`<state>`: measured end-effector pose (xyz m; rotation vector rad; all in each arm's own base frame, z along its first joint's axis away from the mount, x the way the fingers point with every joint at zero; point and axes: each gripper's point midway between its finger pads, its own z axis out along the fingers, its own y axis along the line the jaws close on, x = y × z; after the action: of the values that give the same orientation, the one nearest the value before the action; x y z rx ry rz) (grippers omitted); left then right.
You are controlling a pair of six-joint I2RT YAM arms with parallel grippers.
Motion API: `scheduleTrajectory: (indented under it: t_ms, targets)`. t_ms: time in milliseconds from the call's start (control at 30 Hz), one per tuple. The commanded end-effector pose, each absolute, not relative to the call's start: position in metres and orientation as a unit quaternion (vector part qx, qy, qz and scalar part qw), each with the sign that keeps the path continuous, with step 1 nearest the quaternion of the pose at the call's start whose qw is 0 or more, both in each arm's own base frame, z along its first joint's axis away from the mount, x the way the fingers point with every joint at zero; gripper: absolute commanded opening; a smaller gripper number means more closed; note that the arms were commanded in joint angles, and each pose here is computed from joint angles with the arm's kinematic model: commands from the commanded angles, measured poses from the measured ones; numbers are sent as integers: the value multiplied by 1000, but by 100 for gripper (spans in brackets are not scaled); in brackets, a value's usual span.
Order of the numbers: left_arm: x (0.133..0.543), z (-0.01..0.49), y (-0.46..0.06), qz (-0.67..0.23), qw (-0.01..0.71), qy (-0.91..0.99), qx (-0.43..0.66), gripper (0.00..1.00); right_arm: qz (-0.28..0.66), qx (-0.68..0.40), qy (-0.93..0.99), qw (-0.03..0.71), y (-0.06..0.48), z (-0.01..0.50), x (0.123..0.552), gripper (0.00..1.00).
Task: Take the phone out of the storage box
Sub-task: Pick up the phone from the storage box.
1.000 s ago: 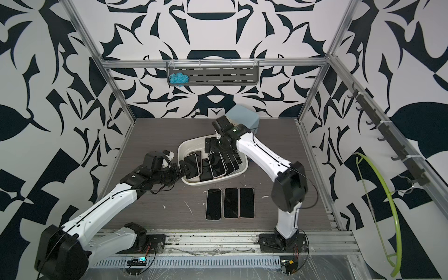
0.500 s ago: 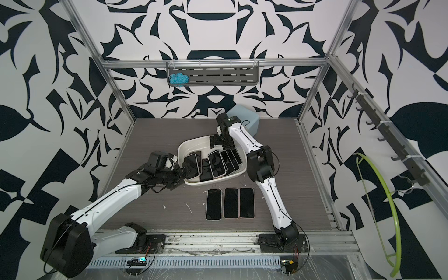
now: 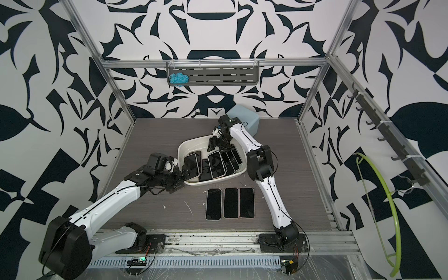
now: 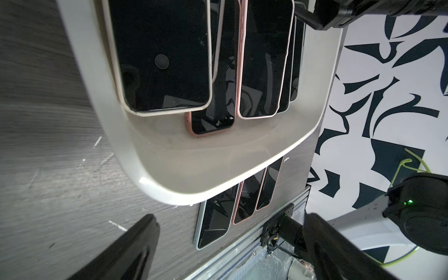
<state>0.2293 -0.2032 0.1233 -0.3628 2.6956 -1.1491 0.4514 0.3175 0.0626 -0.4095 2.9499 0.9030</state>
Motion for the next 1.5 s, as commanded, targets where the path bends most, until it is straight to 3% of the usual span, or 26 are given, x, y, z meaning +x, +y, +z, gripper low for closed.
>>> scheduleTrajectory:
  t_ms: [0,533,967,1467]
  targets:
    - [225,111,-207,-401,75,904,-130,100,314,-147,938,7,323,89,433,78]
    - [261,80,-235,-398,35,910,-111,100,363,-161,916,51,345,118,436,69]
    - [270,86,-240,-402,40,909,-101,100,334,-157,928,45,345,108,407,62]
    - [267,87,-239,-393,25,916,-80,100,279,-163,940,113,343,117,434,69]
